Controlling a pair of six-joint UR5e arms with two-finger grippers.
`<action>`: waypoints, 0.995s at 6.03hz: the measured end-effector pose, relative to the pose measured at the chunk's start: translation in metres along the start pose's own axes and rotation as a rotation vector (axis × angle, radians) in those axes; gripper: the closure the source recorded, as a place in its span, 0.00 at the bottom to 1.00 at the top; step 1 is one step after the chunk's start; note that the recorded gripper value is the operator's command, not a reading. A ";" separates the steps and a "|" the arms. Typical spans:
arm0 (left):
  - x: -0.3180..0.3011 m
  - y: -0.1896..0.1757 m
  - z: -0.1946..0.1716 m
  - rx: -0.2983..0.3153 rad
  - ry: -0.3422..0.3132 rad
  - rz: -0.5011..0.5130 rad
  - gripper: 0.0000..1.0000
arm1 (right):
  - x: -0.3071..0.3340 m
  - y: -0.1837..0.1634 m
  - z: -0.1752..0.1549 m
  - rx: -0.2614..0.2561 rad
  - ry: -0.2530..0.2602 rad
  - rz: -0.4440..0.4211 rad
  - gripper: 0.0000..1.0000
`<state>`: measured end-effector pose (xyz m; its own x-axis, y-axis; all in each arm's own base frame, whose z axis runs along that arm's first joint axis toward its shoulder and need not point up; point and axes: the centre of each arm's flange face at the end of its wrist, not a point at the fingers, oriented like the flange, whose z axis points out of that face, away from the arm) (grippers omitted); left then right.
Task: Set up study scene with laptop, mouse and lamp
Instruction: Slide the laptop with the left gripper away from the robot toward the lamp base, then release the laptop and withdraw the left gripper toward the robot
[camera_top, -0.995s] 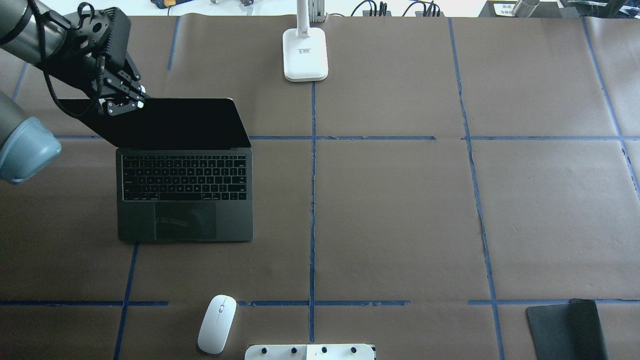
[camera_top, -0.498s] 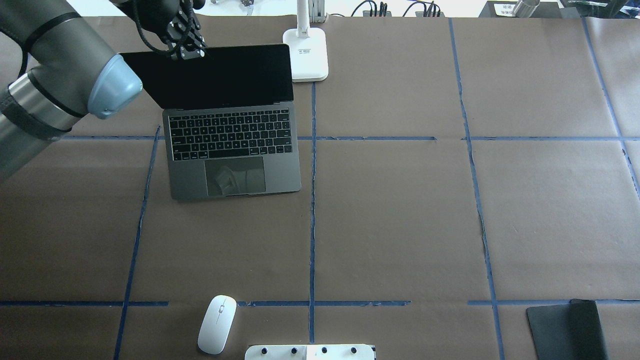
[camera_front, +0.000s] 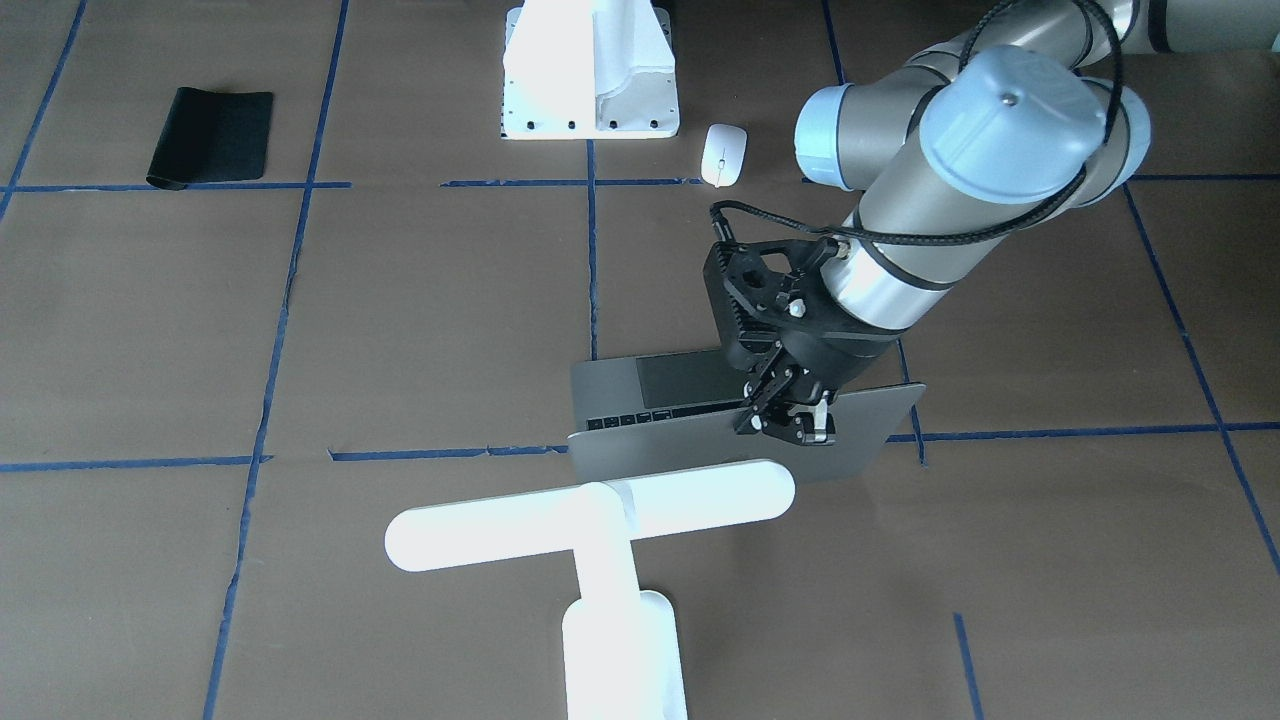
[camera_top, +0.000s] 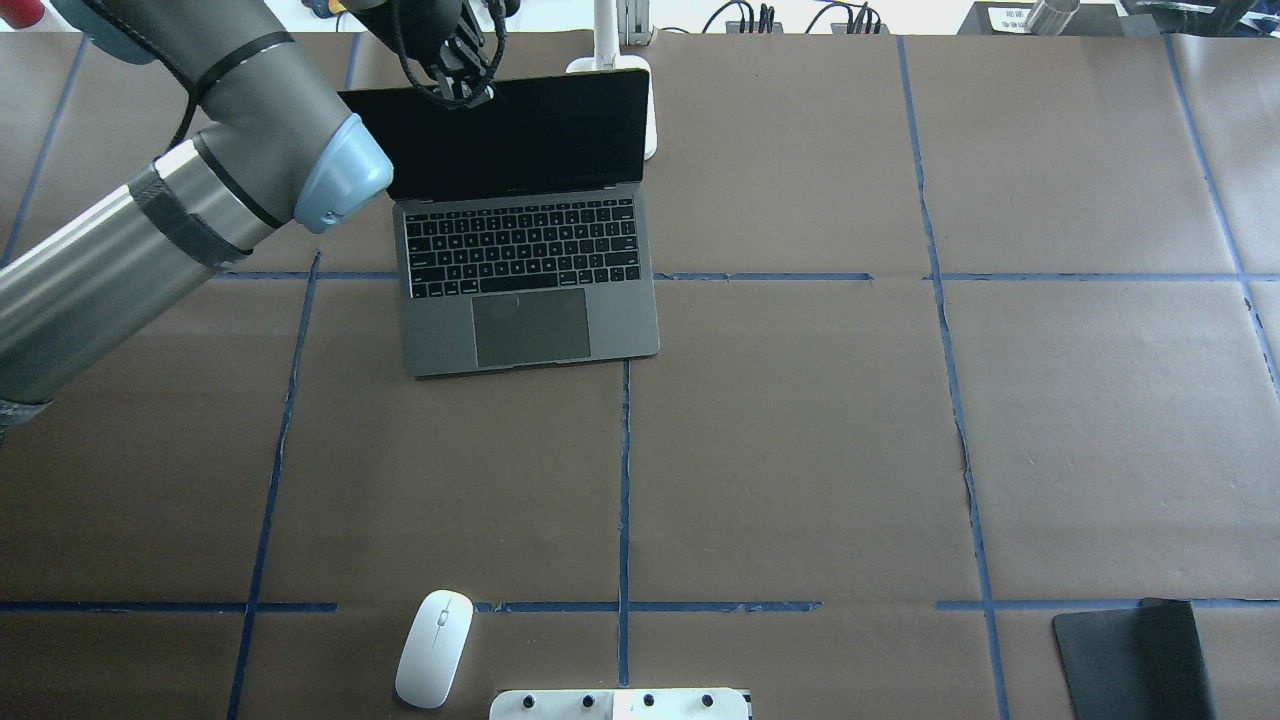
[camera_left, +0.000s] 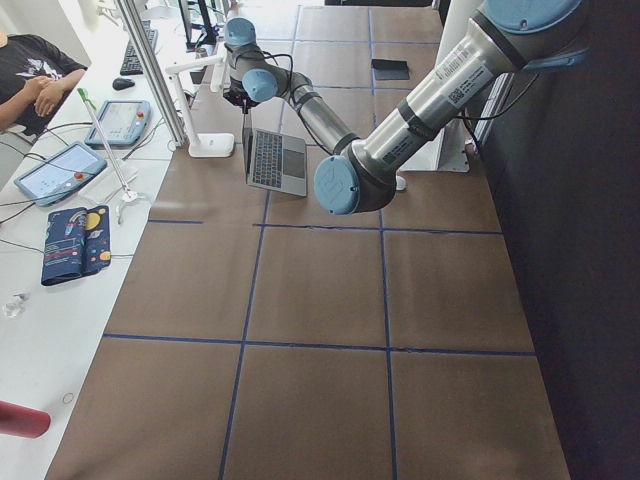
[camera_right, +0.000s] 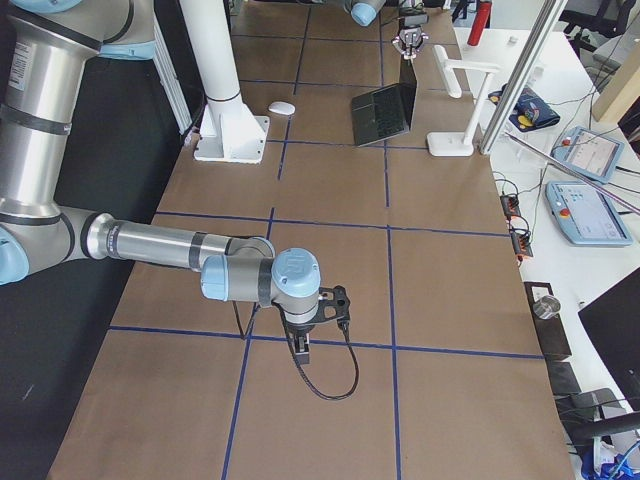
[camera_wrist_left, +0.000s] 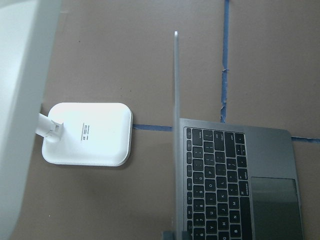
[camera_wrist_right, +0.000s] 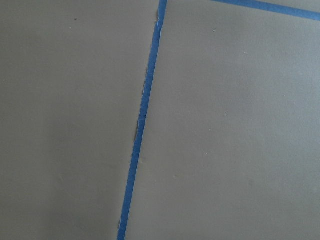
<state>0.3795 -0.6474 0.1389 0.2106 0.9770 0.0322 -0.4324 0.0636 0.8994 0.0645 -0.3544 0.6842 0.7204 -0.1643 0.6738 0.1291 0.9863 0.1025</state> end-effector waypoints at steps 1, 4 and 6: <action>-0.003 -0.014 0.015 0.008 -0.019 0.008 0.95 | 0.002 0.000 0.002 -0.003 0.000 0.003 0.00; -0.010 -0.026 0.030 0.023 -0.042 0.016 0.61 | 0.004 0.001 0.004 -0.008 0.000 0.007 0.00; -0.009 -0.026 0.027 0.031 -0.046 0.014 0.60 | 0.004 0.001 0.004 -0.008 0.000 0.008 0.00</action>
<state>0.4127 -0.6631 0.1269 0.2450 0.9674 0.0644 -0.4085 0.0428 0.9117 0.0646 -0.3542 0.6899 0.7212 -0.1565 0.6748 0.1287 0.9875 0.0915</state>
